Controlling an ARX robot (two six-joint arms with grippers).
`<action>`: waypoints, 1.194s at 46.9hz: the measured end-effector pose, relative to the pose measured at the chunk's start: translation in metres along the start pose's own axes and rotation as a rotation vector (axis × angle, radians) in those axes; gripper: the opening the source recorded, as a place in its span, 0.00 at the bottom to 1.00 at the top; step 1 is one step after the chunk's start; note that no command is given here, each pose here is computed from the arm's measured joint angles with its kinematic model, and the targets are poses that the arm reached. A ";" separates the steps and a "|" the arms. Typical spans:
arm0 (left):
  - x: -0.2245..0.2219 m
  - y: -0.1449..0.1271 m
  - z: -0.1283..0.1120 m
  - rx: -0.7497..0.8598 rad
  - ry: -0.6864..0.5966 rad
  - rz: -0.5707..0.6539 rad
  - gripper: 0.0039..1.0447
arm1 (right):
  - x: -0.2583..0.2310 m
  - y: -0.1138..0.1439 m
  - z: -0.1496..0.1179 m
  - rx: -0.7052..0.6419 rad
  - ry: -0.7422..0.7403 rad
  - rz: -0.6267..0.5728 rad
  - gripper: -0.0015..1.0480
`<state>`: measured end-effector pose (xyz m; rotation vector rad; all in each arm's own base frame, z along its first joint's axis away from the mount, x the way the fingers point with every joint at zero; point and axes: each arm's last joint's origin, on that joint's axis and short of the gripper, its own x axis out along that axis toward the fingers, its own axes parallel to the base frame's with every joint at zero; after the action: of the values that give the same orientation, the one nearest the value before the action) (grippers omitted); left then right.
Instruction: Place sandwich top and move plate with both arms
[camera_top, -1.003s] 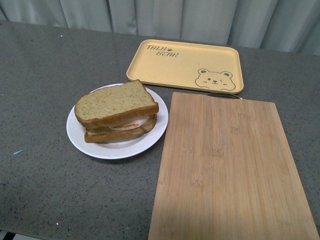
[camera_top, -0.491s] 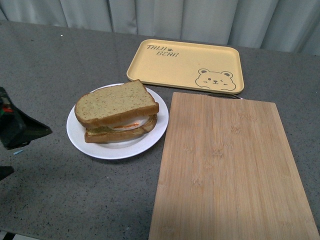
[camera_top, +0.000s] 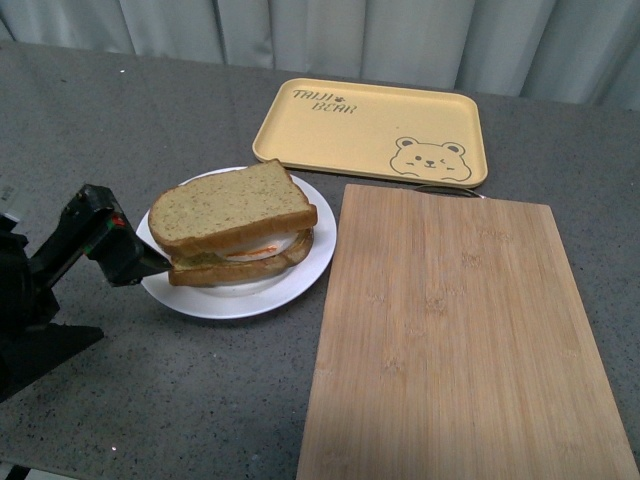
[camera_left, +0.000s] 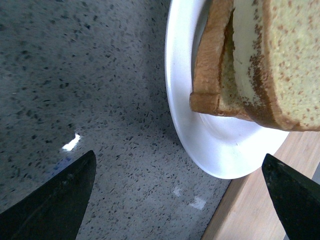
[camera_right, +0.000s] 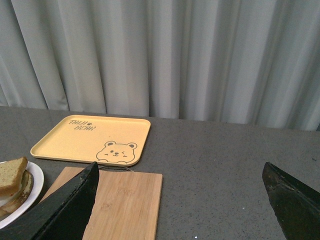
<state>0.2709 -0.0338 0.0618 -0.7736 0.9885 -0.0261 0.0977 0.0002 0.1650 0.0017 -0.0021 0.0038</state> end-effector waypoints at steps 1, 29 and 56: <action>0.001 0.000 0.000 0.003 0.005 -0.002 0.94 | 0.000 0.000 0.000 0.000 0.000 0.000 0.91; 0.045 -0.012 0.002 0.020 0.132 -0.012 0.52 | 0.000 0.000 0.000 0.000 0.000 0.000 0.91; 0.042 -0.011 0.004 -0.137 0.185 -0.154 0.04 | 0.000 0.000 0.000 0.000 0.000 0.000 0.91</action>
<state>0.3014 -0.0549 0.0388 -0.9858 1.1118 -0.1673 0.0977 0.0002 0.1650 0.0017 -0.0021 0.0034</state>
